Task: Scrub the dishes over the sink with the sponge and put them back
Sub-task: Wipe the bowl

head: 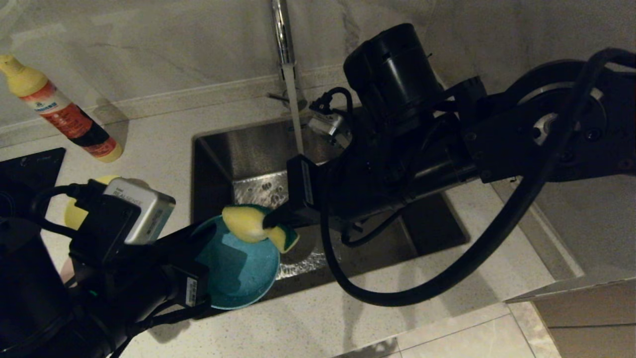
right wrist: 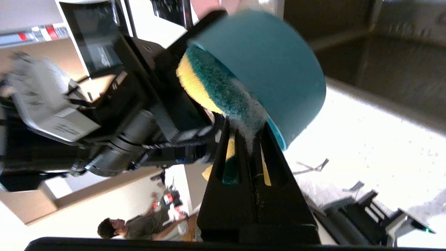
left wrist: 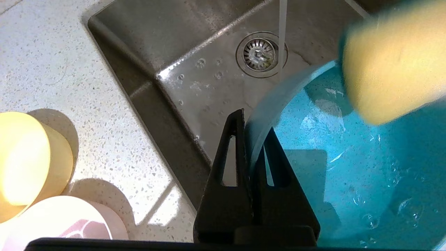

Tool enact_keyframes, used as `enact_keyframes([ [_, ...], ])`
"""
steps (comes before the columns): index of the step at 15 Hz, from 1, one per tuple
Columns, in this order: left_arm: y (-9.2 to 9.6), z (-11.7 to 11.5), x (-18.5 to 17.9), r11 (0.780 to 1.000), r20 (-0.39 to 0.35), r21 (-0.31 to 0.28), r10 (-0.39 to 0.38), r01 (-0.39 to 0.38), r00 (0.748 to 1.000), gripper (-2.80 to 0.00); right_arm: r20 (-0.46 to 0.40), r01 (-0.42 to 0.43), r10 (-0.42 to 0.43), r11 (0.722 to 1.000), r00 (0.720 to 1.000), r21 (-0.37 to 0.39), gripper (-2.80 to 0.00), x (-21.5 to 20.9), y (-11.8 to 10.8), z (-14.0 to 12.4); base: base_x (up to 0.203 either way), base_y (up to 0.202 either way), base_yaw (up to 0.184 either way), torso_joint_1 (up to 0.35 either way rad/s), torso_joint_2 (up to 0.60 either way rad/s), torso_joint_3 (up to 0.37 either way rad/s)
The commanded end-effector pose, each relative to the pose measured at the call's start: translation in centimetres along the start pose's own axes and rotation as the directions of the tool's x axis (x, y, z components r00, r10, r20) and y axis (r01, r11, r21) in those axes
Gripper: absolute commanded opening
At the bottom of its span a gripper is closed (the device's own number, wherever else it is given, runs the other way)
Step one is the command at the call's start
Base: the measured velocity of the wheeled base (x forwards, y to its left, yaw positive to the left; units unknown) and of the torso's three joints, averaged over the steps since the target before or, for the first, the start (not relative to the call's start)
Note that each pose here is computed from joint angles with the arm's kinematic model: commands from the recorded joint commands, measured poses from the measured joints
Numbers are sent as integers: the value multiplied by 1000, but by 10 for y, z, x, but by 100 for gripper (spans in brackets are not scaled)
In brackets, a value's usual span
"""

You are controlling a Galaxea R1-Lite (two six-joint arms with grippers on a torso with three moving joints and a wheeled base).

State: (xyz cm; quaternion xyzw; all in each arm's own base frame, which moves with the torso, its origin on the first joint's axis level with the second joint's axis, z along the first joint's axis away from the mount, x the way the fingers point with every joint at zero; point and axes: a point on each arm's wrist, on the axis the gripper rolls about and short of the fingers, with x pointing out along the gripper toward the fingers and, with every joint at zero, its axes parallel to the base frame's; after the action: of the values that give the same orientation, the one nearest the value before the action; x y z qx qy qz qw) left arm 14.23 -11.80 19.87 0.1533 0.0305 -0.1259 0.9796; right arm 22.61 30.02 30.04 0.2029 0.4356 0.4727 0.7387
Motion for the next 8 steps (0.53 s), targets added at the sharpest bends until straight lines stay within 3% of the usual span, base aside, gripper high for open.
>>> enact_keyframes([
  [1,0,0,1,1000,0,0,3,-3,1000,-280,21,-21,21,1000,1000,-9,-280,-13,8,1,0,0,0,0,0,0],
  [3,0,4,2,1000,10,-22,6,-6,1000,-280,61,-50,52,998,997,-32,-280,-37,21,1,0,0,0,0,0,0],
  [5,-1,8,6,997,15,-81,10,-8,1000,-280,104,-83,89,995,991,-59,-280,-68,35,-1,0,0,0,0,0,0],
  [8,-5,23,24,973,9,-233,10,-7,1000,-280,196,-119,137,988,971,-100,-280,-125,53,-6,0,0,0,0,0,0],
])
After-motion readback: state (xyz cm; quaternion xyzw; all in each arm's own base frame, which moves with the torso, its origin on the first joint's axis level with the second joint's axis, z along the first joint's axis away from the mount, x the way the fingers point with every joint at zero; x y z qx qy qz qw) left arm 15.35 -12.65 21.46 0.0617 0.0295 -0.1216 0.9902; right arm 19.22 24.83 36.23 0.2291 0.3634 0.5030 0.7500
